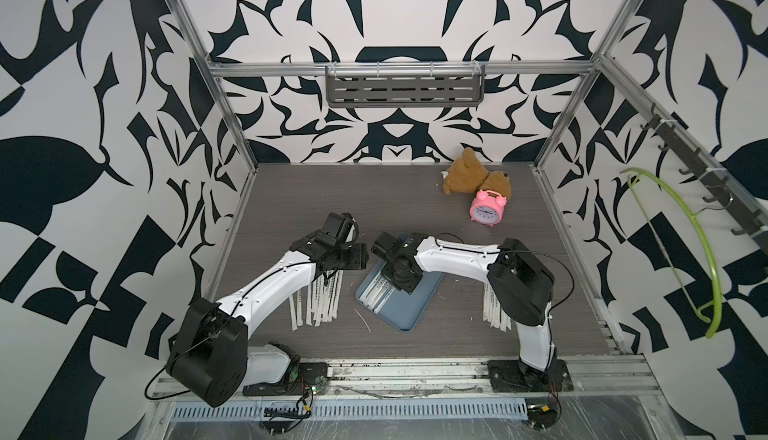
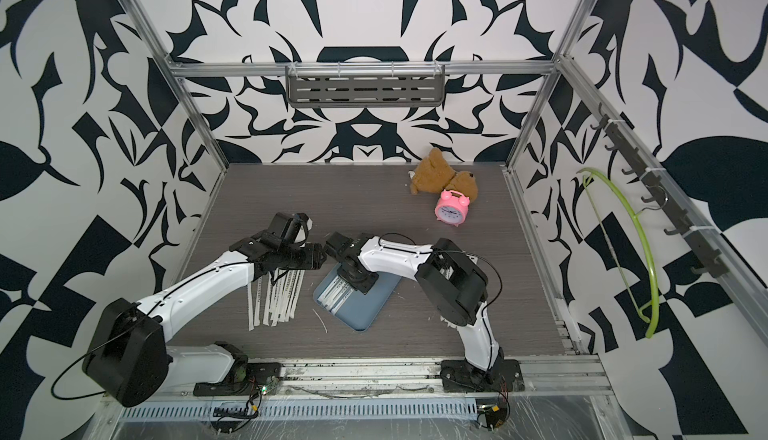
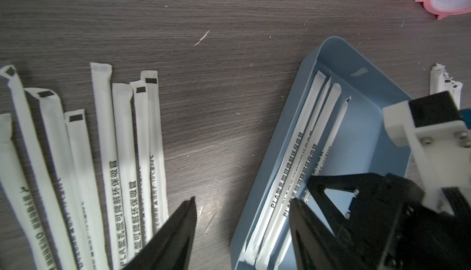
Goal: Put the straws into the storage box
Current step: Place the straw in the storage box.
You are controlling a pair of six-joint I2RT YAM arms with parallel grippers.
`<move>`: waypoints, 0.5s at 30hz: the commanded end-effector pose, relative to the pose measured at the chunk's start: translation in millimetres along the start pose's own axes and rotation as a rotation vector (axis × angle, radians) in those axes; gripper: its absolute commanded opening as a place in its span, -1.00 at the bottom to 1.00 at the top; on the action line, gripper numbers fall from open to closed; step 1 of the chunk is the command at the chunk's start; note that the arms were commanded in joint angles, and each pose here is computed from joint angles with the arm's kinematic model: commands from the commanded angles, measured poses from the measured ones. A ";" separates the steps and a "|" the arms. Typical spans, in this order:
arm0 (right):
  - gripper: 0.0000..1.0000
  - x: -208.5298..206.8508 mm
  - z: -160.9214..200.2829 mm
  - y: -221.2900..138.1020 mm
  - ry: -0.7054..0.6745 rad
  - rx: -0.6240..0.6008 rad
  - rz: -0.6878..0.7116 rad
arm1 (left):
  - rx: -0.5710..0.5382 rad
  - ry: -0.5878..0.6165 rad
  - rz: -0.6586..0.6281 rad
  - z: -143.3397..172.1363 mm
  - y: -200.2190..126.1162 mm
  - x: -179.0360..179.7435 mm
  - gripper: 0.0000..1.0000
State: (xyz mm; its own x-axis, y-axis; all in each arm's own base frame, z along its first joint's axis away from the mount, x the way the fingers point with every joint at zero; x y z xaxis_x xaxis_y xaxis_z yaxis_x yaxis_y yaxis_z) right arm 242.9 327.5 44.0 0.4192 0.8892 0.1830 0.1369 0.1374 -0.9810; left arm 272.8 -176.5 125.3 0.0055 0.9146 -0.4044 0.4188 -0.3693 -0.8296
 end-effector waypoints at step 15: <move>-0.54 5.5 -13.2 -46.8 -0.073 -0.076 -0.049 | 0.003 0.003 -0.039 2.2 -5.4 6.4 0.22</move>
State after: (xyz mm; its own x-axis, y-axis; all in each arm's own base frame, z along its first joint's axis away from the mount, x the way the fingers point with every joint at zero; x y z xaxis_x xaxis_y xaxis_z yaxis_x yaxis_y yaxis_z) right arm 246.2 326.3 60.5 0.3713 0.9067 0.2000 0.1687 0.1459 -0.9748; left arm 272.4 -174.2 124.1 -0.0013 0.9197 -0.3927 0.4192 -0.3560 -0.8352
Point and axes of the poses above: each gripper's point midway between its finger pads, its own y axis out along the fingers, its own x axis along the line the jaws close on, z = x × y, the point moved 2 cm from there along -y, back along the fingers, and after that the axes turned 12 degrees about -y, right-handed, at the moved point
